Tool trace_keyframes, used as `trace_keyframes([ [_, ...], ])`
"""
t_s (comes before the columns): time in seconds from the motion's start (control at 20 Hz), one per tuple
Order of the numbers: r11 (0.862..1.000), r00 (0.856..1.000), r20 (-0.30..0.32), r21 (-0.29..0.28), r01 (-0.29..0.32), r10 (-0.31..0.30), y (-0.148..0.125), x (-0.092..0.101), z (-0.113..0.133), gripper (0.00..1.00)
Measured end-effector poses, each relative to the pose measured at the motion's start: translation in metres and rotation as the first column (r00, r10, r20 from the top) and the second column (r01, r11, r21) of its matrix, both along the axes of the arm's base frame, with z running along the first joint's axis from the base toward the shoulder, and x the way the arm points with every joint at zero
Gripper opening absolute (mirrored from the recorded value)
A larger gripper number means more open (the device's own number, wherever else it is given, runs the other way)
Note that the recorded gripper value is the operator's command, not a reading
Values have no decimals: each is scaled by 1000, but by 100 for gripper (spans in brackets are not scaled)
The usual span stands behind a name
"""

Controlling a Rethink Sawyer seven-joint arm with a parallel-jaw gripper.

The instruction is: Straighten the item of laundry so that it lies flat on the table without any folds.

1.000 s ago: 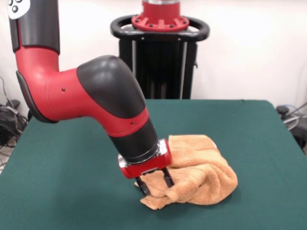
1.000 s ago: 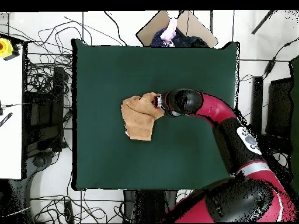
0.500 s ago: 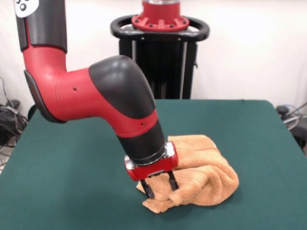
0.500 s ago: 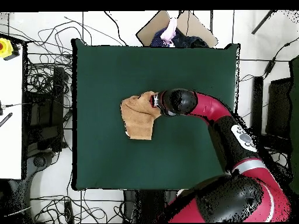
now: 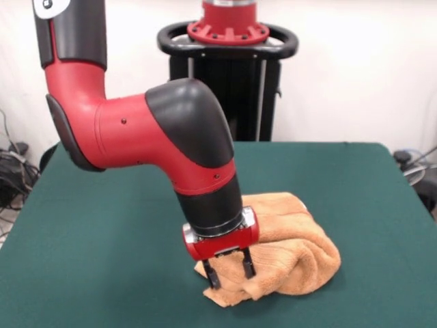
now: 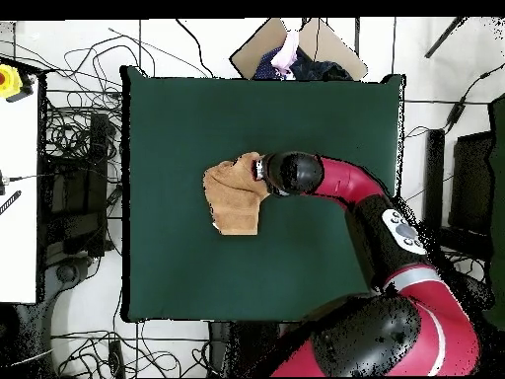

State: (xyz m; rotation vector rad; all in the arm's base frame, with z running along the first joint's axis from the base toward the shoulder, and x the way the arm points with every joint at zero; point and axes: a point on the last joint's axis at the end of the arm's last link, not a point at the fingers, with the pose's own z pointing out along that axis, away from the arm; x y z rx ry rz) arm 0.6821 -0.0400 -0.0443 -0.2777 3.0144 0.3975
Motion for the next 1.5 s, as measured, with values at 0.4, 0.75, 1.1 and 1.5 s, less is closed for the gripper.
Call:
trace_keyframes([
  [0.4,999,999,37,-49,-8,10,4,-1,-4,100],
  [0.75,997,997,72,-73,-8,14,8,0,-7,100],
  [1.1,996,996,93,-95,-1,10,11,-2,-8,100],
  [1.5,993,989,150,-120,3,15,18,0,-10,0],
])
